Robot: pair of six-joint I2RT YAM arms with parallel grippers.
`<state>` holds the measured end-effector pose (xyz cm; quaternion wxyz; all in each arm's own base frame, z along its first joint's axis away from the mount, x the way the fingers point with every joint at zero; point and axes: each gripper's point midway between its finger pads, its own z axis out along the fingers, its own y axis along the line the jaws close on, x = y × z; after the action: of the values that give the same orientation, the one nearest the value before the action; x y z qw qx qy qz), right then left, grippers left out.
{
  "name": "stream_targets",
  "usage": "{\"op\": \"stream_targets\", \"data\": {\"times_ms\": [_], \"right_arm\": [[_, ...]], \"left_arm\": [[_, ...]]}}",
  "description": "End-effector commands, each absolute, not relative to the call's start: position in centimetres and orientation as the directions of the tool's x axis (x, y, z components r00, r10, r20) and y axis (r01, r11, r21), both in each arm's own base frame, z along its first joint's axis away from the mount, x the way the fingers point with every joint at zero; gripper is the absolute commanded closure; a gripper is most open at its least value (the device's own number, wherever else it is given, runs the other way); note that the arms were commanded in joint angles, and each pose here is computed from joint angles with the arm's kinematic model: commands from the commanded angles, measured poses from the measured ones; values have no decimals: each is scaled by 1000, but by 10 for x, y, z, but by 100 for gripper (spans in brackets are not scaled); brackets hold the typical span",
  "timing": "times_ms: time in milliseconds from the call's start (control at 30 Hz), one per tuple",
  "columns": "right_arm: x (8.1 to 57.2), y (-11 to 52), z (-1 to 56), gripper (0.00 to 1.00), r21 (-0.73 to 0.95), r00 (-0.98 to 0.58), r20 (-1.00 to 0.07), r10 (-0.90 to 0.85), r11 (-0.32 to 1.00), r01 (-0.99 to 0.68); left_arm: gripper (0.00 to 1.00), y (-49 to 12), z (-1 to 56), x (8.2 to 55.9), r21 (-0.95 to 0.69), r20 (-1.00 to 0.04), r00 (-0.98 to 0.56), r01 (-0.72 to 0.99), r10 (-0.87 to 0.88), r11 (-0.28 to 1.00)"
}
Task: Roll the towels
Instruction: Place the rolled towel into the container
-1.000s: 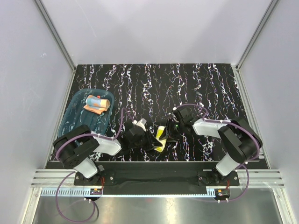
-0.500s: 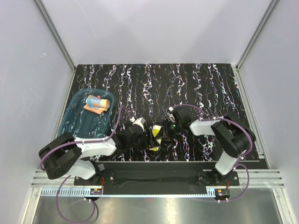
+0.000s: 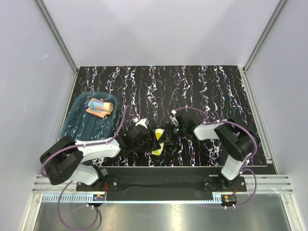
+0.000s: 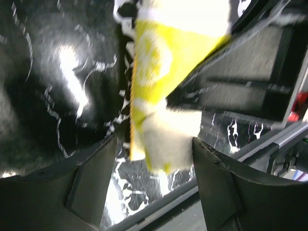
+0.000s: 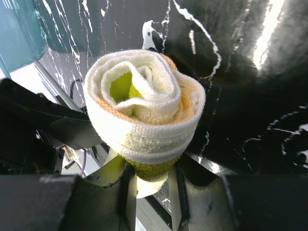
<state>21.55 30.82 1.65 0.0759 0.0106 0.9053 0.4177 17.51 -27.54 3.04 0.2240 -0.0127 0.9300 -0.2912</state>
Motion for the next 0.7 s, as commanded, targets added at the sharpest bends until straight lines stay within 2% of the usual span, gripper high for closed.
{"op": "stream_targets", "data": {"times_ms": [0, 167, 267, 300, 400, 433, 467, 500, 567, 633, 667], "right_arm": [[184, 274, -41, 100, 589, -997, -54, 56, 808, 13], [183, 274, -42, 100, 587, -997, -48, 59, 809, 20], [183, 277, -42, 100, 599, -997, -45, 61, 800, 22], [183, 277, -42, 100, 602, -997, -43, 61, 799, 23], [183, 279, -43, 100, 606, -998, -36, 61, 795, 27], [183, 279, -43, 100, 607, -997, -36, 62, 794, 27], [182, 279, -44, 100, 607, -998, -34, 59, 794, 27], [182, 279, -44, 100, 607, -998, -33, 59, 794, 27], [183, 279, -44, 100, 604, -998, -31, 60, 796, 29], [184, 278, -44, 93, 595, -997, -33, 67, 803, 34], [184, 276, -43, 71, 585, -997, -32, 65, 810, 34]], "left_arm": [[31, -265, 11, 186, -459, -428, -897, 110, -110, 882], [41, -273, -8, 181, -494, -378, -920, 103, -106, 863], [52, -271, -21, 173, -503, -346, -931, 78, -117, 861], [61, -269, -25, 171, -502, -334, -935, 68, -121, 862], [78, -266, -33, 167, -495, -322, -939, 60, -119, 867], [91, -265, -34, 167, -494, -322, -939, 60, -119, 867], [96, -265, -35, 167, -492, -321, -940, 59, -118, 869], [100, -264, -37, 166, -487, -317, -942, 60, -113, 871], [100, -264, -38, 167, -486, -319, -941, 61, -112, 872], [100, -263, -38, 166, -485, -318, -942, 64, -108, 872], [100, -264, -38, 167, -485, -322, -940, 64, -110, 872]]}}
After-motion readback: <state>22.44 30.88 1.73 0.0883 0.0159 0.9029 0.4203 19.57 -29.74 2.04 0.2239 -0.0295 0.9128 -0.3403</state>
